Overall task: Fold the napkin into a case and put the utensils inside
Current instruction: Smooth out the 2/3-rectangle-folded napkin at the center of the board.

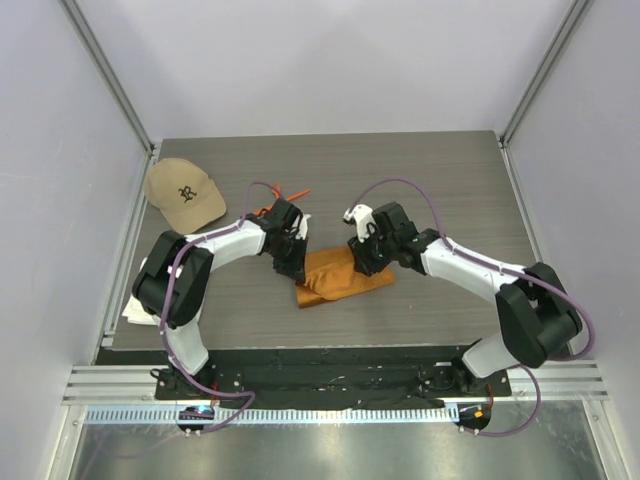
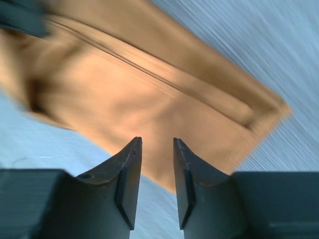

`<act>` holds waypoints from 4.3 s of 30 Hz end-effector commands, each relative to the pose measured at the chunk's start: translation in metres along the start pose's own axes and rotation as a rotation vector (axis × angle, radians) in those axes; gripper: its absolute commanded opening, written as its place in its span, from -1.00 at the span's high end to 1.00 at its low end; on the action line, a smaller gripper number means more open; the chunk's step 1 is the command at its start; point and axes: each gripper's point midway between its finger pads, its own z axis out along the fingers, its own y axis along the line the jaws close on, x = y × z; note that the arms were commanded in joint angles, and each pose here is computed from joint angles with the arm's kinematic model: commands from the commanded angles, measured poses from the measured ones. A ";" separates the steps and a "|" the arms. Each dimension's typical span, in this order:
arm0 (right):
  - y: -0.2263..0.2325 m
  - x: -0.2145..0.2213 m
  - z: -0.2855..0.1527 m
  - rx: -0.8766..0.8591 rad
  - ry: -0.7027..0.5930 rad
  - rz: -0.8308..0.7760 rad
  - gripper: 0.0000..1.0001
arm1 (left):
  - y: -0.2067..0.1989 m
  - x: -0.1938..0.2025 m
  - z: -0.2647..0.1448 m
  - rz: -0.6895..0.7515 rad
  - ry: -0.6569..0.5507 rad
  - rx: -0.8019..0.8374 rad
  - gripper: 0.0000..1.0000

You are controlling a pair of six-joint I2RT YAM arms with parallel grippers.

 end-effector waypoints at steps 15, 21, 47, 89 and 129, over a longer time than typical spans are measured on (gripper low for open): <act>0.177 -0.069 0.005 -0.646 -0.326 0.124 0.98 | -0.003 -0.028 -0.009 -0.054 -0.132 0.000 1.00; 0.168 -0.061 0.016 -0.616 -0.310 0.137 0.98 | -0.015 -0.036 -0.028 -0.038 -0.197 0.040 1.00; 0.110 -0.032 0.067 -0.499 -0.254 0.269 0.98 | -0.017 -0.071 -0.017 -0.037 -0.223 0.015 0.63; -0.010 0.002 -0.025 0.091 -0.156 0.560 -0.99 | -0.034 -0.035 -0.026 -0.078 -0.227 0.122 0.95; -0.080 -0.005 -0.034 0.316 -0.114 0.525 -0.46 | -0.023 -0.046 -0.047 -0.038 -0.221 0.008 -0.21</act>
